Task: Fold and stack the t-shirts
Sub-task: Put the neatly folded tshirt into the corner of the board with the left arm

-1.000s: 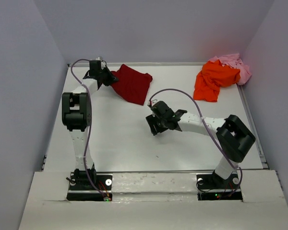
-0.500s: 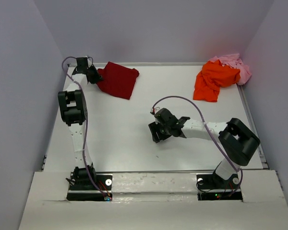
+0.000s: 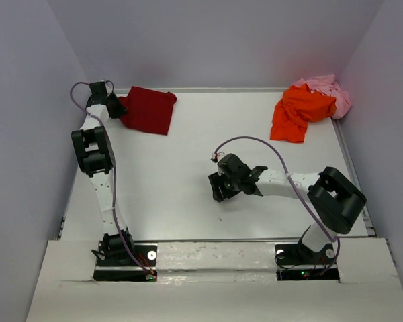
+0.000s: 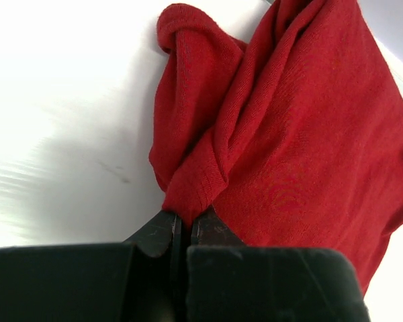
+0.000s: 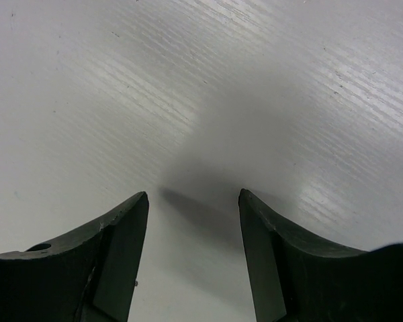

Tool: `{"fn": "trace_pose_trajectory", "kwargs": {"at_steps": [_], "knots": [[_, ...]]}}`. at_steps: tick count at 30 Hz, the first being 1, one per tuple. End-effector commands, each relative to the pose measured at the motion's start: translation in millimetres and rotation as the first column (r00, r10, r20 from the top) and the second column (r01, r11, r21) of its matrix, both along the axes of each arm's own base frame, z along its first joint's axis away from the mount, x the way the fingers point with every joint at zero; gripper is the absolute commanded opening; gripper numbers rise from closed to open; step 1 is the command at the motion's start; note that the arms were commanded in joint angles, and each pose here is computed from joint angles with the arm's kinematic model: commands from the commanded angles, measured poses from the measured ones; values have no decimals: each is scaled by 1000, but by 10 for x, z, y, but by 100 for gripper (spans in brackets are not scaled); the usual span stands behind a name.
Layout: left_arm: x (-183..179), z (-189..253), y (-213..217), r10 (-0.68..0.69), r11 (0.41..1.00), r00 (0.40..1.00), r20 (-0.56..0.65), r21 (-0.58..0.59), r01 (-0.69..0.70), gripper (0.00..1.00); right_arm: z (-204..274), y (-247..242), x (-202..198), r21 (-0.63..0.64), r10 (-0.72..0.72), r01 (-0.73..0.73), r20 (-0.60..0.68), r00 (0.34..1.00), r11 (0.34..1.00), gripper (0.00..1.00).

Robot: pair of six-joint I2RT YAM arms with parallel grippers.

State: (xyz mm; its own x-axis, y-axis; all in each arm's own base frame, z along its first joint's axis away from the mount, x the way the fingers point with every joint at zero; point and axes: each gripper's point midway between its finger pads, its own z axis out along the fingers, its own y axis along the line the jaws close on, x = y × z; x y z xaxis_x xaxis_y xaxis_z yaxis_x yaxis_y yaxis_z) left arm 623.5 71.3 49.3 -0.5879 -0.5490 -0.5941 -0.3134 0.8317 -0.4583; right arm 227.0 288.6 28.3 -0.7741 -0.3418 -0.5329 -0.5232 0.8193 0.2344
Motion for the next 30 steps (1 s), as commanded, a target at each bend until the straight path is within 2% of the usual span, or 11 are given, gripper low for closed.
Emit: {"fn": "trace_pose_trajectory", "kwargs": {"at_steps": [1,9,18,26,30], "knots": [[86,256,365,43,998,998,55,36,-45,0,130,109,-28,76,3,-5,17,1000,997,62],[-38,129,824,99,993,995,24,69,-101,0,47,91,-77,73,4,-4,-6,1000,997,61],[72,265,1119,130,982,990,56,130,-137,0,72,86,-127,92,17,-16,-9,1000,996,61],[-84,172,1517,201,976,979,43,74,-203,0,-72,36,-183,73,22,-20,-31,999,997,60],[-133,156,1648,225,970,973,42,81,-228,0,-138,22,-200,65,21,-18,-43,999,998,60]]}}
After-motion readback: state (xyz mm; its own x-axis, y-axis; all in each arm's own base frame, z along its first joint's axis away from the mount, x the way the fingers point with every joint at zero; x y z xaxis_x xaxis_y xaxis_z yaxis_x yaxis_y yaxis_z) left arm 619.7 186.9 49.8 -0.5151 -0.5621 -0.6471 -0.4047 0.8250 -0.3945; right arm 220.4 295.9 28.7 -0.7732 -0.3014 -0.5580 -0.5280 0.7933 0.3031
